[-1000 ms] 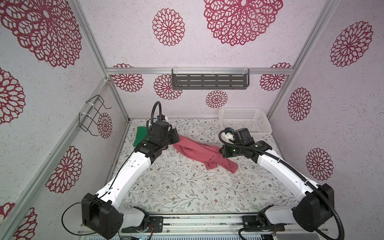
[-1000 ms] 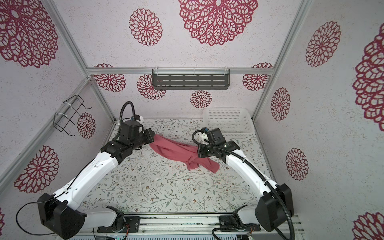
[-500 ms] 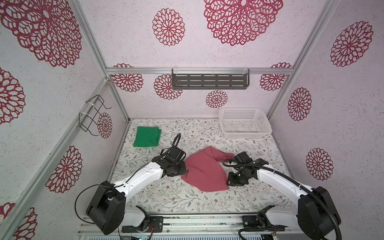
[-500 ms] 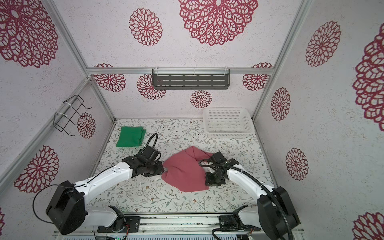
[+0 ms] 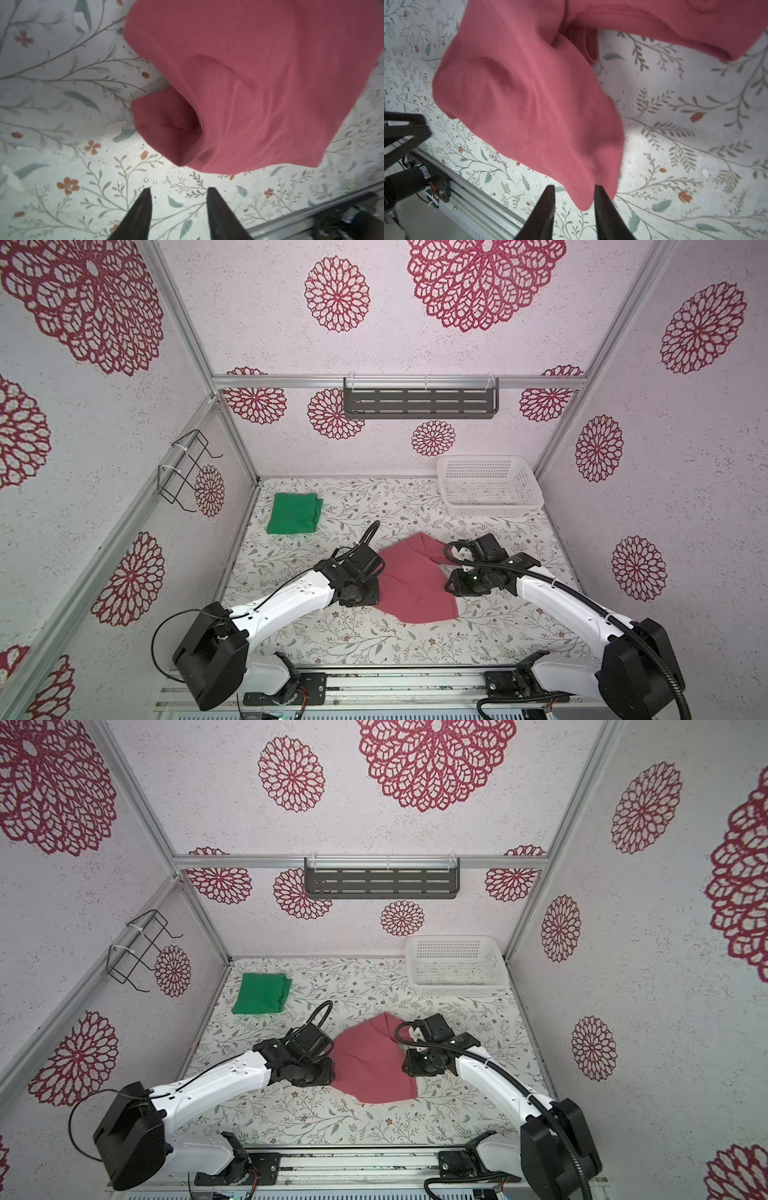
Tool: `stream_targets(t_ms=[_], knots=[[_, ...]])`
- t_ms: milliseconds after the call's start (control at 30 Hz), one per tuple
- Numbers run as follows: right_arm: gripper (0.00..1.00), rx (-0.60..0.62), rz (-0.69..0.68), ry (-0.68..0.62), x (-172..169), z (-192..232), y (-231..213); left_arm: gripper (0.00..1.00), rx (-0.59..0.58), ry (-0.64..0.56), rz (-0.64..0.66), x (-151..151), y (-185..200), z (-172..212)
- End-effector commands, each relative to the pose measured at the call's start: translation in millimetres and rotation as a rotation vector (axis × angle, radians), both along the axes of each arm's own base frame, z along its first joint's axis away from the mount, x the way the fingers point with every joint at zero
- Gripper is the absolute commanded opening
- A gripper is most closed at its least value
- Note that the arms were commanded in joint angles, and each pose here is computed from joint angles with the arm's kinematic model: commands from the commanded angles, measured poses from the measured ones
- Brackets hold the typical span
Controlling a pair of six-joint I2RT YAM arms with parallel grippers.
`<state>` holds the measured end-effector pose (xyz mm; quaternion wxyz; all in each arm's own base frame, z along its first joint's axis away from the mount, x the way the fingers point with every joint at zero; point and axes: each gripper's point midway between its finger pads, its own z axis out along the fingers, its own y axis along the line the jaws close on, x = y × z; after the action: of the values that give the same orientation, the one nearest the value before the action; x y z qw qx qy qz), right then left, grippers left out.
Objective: Fold and stack the tank tops
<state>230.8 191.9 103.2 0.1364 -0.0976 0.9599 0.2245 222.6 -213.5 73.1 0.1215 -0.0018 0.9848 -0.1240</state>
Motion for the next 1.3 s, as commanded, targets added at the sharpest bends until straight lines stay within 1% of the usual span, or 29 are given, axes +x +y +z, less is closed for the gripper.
stream_targets(t_ms=[0, 33, 67, 167, 200, 233, 300, 367, 400, 433, 467, 500, 567, 733, 800, 967, 1133, 1267], knots=[[0.36, 0.031, 0.015, -0.055, 18, 7, 21, 0.51, -0.024, -0.068, -0.021, 30, -22, 1], [0.36, 0.04, 0.015, -0.06, 21, 6, 26, 0.5, -0.021, -0.066, -0.03, 35, -26, -2], [0.36, 0.054, 0.017, -0.067, 25, 5, 31, 0.44, -0.014, -0.063, -0.04, 42, -30, -4], [0.35, 0.057, 0.006, -0.086, 39, -5, 37, 0.21, -0.043, -0.056, -0.06, 59, -48, -2], [0.34, 0.041, -0.008, -0.093, 46, -11, 35, 0.16, -0.062, -0.056, -0.066, 63, -55, 3], [0.33, 0.03, -0.025, -0.093, 52, -16, 32, 0.14, -0.083, -0.054, -0.07, 65, -61, 8], [0.32, 0.025, -0.07, -0.082, 65, -29, 22, 0.14, -0.151, -0.046, -0.069, 64, -74, 21], [0.32, 0.012, -0.116, -0.077, 76, -40, 8, 0.18, -0.227, -0.04, -0.072, 59, -86, 32], [0.32, 0.001, -0.131, -0.076, 81, -44, 1, 0.26, -0.25, -0.034, -0.069, 56, -87, 35], [0.32, -0.013, -0.144, -0.081, 87, -48, -6, 0.37, -0.261, -0.03, -0.072, 52, -88, 36], [0.31, -0.023, -0.154, -0.082, 91, -50, -11, 0.45, -0.263, -0.025, -0.072, 50, -87, 35], [0.32, -0.032, -0.154, -0.082, 95, -50, -14, 0.5, -0.25, -0.016, -0.076, 47, -83, 32], [0.32, -0.039, -0.141, -0.093, 99, -46, -15, 0.55, -0.202, -0.002, -0.081, 41, -73, 24], [0.32, -0.038, -0.129, -0.099, 99, -40, -14, 0.54, -0.115, 0.01, -0.095, 28, -50, 12], [0.32, -0.044, -0.127, -0.091, 98, -43, -15, 0.54, -0.077, 0.01, -0.102, 19, -36, 9], [0.32, -0.034, -0.128, -0.069, 96, -49, -13, 0.53, 0.02, -0.005, -0.103, 11, -8, 6], [0.32, -0.031, -0.125, -0.07, 97, -48, -12, 0.51, 0.078, 0.01, -0.104, 13, -2, -9], [0.32, -0.033, -0.12, -0.067, 95, -47, -12, 0.51, 0.083, 0.01, -0.117, 17, -6, -18]])
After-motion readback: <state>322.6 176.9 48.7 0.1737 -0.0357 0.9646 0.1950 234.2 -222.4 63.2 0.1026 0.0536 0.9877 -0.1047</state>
